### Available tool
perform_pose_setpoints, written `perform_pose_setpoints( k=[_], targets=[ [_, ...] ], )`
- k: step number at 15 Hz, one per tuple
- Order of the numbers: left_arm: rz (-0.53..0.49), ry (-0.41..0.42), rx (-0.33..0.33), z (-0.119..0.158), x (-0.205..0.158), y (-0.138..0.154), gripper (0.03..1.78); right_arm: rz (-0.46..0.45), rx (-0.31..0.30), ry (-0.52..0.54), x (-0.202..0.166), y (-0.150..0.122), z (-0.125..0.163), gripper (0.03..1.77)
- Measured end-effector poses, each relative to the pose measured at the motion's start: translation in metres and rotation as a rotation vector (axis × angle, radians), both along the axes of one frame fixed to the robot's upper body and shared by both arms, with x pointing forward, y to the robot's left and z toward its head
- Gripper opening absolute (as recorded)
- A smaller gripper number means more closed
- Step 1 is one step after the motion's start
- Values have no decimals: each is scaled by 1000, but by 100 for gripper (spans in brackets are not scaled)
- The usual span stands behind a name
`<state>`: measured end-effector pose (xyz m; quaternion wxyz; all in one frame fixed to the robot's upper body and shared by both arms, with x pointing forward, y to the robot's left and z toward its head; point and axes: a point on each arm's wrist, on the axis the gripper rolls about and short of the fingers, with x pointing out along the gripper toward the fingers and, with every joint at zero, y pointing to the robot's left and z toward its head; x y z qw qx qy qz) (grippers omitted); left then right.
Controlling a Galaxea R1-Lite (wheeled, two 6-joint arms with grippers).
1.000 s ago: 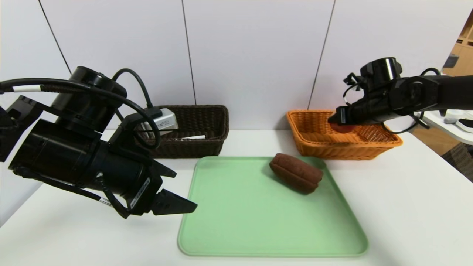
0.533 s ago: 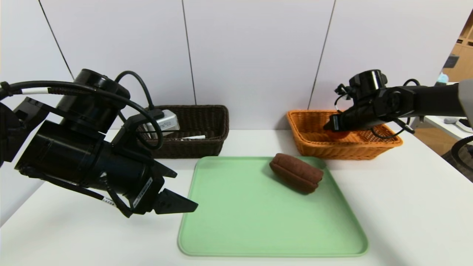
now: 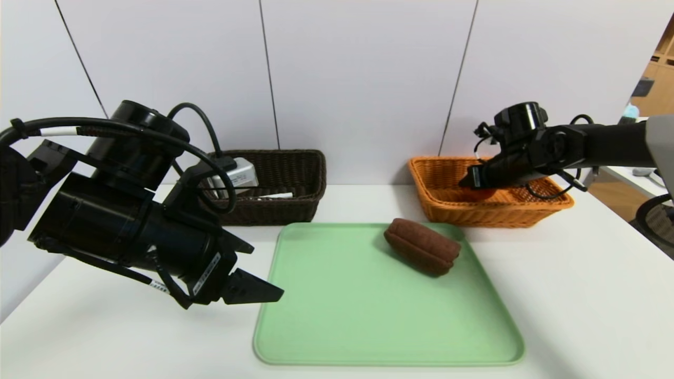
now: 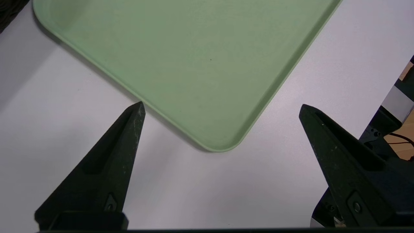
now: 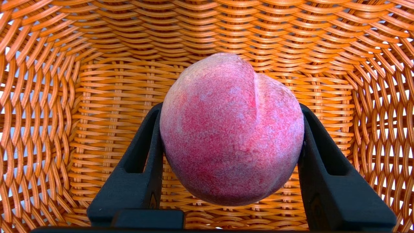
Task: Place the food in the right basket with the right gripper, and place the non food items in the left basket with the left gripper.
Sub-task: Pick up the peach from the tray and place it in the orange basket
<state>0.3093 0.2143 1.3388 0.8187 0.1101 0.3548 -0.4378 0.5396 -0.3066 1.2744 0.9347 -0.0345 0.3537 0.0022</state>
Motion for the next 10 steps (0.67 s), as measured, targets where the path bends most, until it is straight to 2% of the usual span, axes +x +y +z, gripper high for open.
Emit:
perform_pose_setpoints(
  k=[4, 10],
  targets=[
    [0, -6, -3, 0, 0, 0, 169, 2, 1, -2, 0, 0, 1, 137],
    [0, -10, -5, 1, 0, 0, 169, 4, 7, -38, -7, 0, 20, 155]
  ],
)
